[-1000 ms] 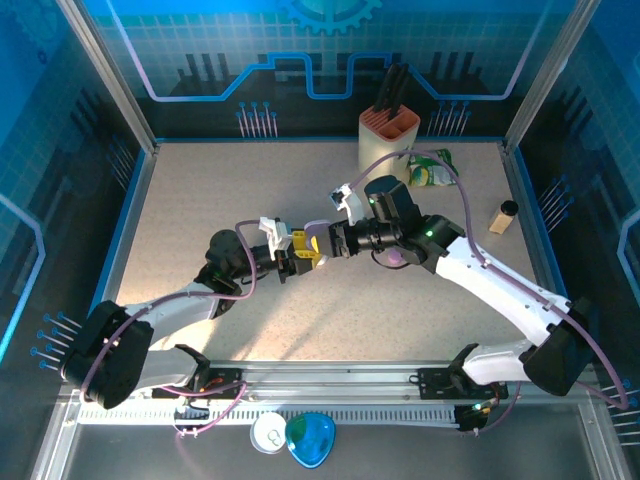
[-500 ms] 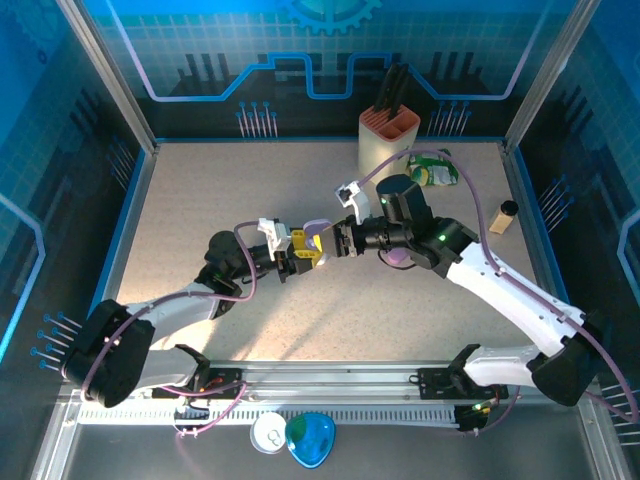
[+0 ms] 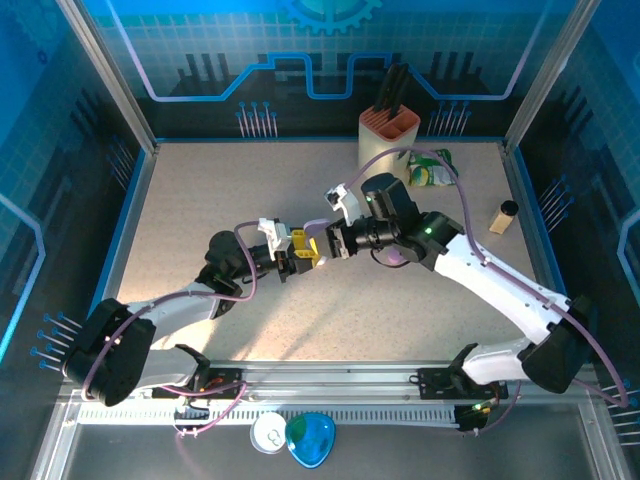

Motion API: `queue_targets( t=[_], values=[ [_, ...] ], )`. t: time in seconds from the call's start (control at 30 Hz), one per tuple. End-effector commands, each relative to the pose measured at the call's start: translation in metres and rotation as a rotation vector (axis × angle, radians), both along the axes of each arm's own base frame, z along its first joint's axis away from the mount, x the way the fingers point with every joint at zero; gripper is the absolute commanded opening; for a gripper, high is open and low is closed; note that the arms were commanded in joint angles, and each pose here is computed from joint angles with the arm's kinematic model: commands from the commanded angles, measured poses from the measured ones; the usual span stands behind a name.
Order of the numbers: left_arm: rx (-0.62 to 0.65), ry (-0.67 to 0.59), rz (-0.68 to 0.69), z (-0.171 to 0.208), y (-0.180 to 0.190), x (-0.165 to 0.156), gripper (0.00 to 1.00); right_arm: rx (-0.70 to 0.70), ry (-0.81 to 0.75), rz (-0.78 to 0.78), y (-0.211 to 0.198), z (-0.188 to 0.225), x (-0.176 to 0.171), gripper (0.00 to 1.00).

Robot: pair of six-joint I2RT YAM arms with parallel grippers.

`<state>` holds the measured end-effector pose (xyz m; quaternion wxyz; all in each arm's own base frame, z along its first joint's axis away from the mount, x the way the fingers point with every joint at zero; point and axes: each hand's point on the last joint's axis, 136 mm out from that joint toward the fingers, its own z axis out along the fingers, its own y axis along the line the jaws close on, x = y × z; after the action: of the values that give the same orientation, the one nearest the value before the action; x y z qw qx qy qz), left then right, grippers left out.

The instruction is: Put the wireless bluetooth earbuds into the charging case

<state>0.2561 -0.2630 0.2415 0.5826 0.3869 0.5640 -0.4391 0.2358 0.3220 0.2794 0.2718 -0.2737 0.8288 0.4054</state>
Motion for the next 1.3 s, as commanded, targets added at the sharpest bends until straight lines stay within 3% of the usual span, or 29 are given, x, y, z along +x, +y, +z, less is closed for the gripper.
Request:
queue_targets(
  t=[0.0, 0.17, 0.53, 1.27],
  values=[
    [-0.006, -0.048, -0.009, 0.007, -0.001, -0.006, 0.26, -0.027, -0.026, 0.019, 0.003, 0.004, -0.002, 0.34],
    [-0.006, -0.051, -0.005, 0.007, 0.0, -0.006, 0.26, -0.07, -0.033, 0.017, 0.0, -0.002, -0.001, 0.34],
    [0.005, -0.061, -0.002, 0.008, 0.002, -0.01, 0.26, -0.14, -0.061, -0.029, -0.003, -0.006, 0.011, 0.24],
    [0.008, -0.062, -0.001, 0.006, 0.004, -0.012, 0.26, -0.148, -0.076, 0.0, 0.008, -0.006, 0.017, 0.26]
  ],
)
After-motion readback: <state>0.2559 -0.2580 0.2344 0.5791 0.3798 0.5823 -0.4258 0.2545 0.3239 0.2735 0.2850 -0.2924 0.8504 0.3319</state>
